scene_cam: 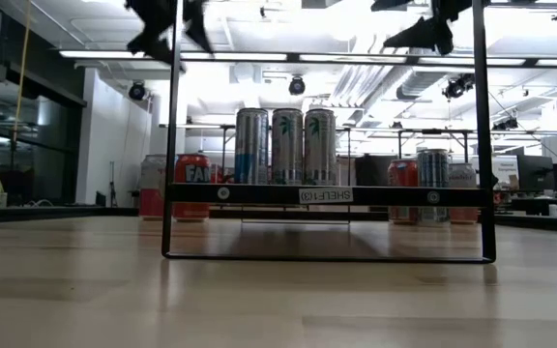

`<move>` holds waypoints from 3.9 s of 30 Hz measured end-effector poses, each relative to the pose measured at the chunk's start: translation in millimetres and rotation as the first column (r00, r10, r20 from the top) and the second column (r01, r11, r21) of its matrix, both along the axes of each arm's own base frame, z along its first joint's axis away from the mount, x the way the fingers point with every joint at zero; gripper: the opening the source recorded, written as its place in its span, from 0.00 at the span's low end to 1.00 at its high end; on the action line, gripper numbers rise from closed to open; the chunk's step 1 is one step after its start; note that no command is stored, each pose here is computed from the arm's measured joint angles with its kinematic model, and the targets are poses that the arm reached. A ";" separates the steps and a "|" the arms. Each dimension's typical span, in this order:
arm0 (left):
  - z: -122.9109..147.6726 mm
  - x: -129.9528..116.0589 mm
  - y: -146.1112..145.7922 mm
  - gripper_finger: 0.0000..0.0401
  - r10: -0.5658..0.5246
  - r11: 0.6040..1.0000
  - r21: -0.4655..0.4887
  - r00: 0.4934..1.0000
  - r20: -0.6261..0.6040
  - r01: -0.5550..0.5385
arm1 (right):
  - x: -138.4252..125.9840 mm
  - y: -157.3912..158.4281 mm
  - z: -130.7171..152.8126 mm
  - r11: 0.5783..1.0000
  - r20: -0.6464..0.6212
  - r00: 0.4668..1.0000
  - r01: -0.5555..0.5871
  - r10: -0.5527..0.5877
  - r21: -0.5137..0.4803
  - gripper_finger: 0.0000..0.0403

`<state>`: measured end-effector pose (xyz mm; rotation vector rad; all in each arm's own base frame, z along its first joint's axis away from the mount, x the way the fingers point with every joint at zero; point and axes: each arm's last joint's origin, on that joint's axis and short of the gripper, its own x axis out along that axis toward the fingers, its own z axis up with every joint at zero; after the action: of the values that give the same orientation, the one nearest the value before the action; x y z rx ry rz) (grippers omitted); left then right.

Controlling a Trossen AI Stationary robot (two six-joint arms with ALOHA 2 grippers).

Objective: Place canned beverage on shelf
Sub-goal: Put the top left blue soda can on the shelf aligned with the other blue soda can

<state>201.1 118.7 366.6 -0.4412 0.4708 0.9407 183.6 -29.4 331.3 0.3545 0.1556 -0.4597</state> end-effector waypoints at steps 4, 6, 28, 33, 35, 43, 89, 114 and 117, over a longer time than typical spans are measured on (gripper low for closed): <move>-24.4 -4.2 63.5 0.81 0.162 0.979 -0.082 0.961 -0.226 -0.185 | 7.9 -0.9 -6.0 1.000 -0.033 0.999 0.002 -0.001 0.009 0.84; -43.6 -8.2 91.9 0.81 0.227 0.951 -0.149 0.938 -0.261 -0.271 | 10.9 -1.2 -8.5 1.000 -0.047 0.999 0.002 -0.001 0.011 0.84; -130.0 -15.9 152.2 0.81 0.260 0.806 -0.411 0.878 -0.403 -0.427 | 23.9 -2.7 -19.1 0.999 -0.092 0.996 0.014 -0.009 0.047 0.84; -137.2 -16.7 151.0 0.81 0.276 0.793 -0.418 0.873 -0.402 -0.444 | 23.9 -2.7 -19.1 0.999 -0.092 0.996 0.014 -0.010 0.047 0.84; -139.6 -17.2 150.3 0.81 0.274 0.791 -0.420 0.871 -0.407 -0.445 | 23.9 -2.7 -19.1 0.999 -0.092 0.996 0.014 -0.010 0.047 0.84; -142.1 -12.8 147.8 0.58 0.274 0.805 -0.401 0.873 -0.403 -0.437 | 23.9 -2.6 -19.1 0.999 -0.091 0.996 0.015 -0.010 0.049 0.84; 35.5 154.4 -106.2 0.46 -0.777 0.365 -0.101 0.243 -0.581 0.926 | 19.8 -13.9 1.1 0.993 -0.098 0.990 0.101 -0.106 -0.058 0.84; -70.4 230.1 -66.7 0.50 -0.879 0.284 -0.314 0.115 -0.463 0.906 | 12.8 -13.0 11.8 0.993 -0.194 0.975 0.100 -0.111 -0.066 0.84; -70.0 230.5 -61.0 0.51 -0.877 0.298 -0.304 0.134 -0.462 0.905 | 12.9 -13.0 11.9 0.993 -0.193 0.975 0.100 -0.111 -0.066 0.84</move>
<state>431.6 57.7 296.7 0.2610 1.1054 -0.2062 196.4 -42.4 343.2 0.2625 0.3161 -0.6031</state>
